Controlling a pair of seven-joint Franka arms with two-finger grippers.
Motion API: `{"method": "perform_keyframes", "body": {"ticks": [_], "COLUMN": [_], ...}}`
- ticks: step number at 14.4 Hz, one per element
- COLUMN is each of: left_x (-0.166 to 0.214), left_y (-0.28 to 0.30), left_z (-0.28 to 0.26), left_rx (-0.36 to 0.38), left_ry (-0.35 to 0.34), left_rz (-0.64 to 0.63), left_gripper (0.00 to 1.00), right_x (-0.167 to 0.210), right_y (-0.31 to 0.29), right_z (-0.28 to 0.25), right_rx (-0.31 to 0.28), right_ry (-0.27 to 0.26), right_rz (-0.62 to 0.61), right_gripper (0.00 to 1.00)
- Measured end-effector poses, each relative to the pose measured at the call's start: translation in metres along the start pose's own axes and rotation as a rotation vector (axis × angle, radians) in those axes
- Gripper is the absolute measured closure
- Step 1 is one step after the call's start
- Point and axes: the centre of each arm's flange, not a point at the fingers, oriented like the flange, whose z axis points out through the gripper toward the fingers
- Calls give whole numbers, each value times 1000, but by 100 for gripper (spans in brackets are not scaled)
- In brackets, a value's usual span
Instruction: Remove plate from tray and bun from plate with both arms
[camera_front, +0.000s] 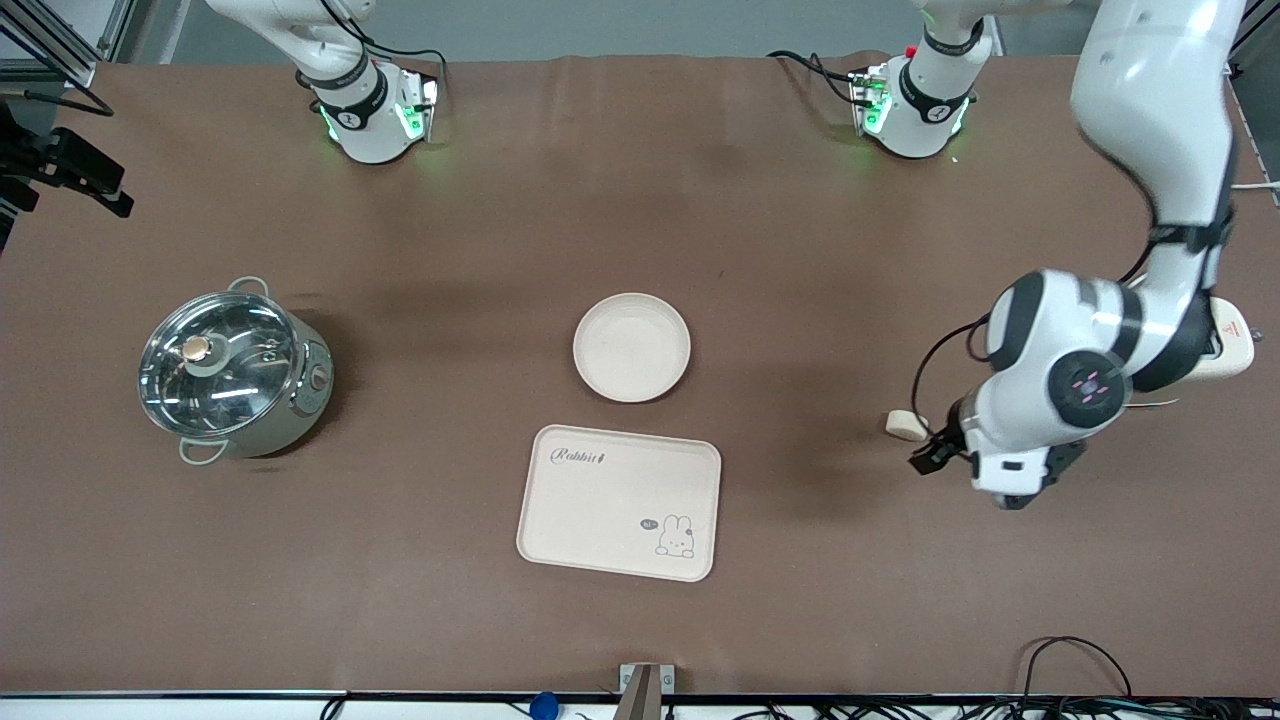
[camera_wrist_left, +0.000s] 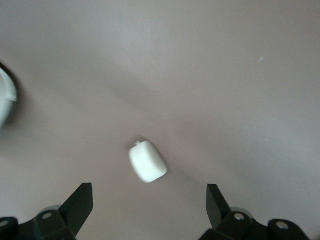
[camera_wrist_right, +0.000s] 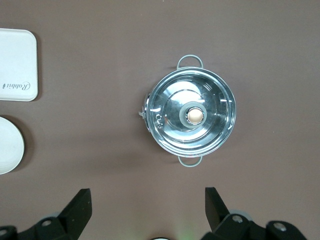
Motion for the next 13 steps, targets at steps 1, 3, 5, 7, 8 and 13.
{"method": "perform_keyframes", "body": {"ticks": [1, 3, 5, 7, 8, 13], "left_x": [-1, -7, -17, -29, -36, -61], "left_y": [-10, -28, -42, -49, -52, -76], "left_z": [-35, -91, -135, -168, -182, -228], "left_rx": [0, 4, 7, -7, -14, -36], "left_ry": [19, 45, 68, 106, 122, 119], "left_rz": [36, 120, 212, 310, 355, 518], "left_gripper": [0, 0, 0, 0, 0, 0], "right_x": [0, 0, 0, 0, 1, 1], "right_y": [1, 1, 1, 1, 1, -1], "right_z": [0, 1, 0, 0, 0, 0], "right_rx": [0, 0, 0, 0, 0, 0], "right_ry": [-1, -1, 0, 1, 1, 4], "right_rz": [1, 1, 1, 1, 1, -2], "right_gripper": [0, 0, 0, 0, 0, 0]}}
